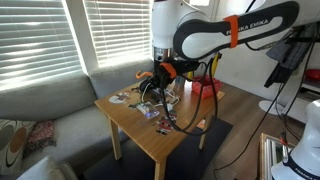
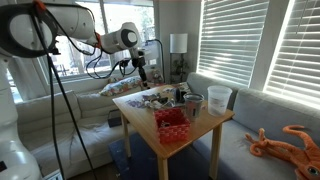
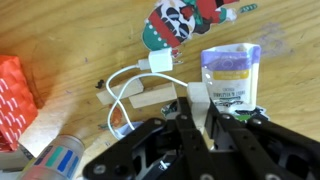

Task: Pick up the topmost wooden block from the table and place it standing vertically upwards on the table

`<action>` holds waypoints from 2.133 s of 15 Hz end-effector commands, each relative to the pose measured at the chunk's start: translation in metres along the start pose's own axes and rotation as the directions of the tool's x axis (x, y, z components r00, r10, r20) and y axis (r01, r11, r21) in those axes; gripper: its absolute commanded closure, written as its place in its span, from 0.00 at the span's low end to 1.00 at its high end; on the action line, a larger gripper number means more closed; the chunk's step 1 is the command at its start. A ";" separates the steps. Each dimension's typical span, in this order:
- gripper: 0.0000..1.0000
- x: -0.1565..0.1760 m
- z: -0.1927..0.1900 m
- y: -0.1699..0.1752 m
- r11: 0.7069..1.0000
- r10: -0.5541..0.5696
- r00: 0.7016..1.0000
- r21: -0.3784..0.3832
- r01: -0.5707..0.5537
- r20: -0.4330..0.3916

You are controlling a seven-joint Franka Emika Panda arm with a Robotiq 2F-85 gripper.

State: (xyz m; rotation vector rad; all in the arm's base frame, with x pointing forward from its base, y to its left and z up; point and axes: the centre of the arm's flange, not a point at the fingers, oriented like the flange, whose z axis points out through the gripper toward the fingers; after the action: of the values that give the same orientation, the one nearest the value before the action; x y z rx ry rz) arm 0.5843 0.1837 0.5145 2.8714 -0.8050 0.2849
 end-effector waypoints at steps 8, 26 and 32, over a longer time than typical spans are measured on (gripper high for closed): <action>0.96 -0.061 -0.041 0.053 0.999 0.033 0.976 0.034 -0.041 0.217; 0.96 -0.049 0.004 0.072 0.991 0.060 0.874 0.074 -0.108 0.482; 0.96 -0.008 -0.004 0.122 0.944 0.082 0.722 0.178 -0.277 0.687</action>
State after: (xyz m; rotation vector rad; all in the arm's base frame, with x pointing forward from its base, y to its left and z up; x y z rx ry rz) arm 0.5049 0.1043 0.5173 3.1088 -1.1498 -0.5846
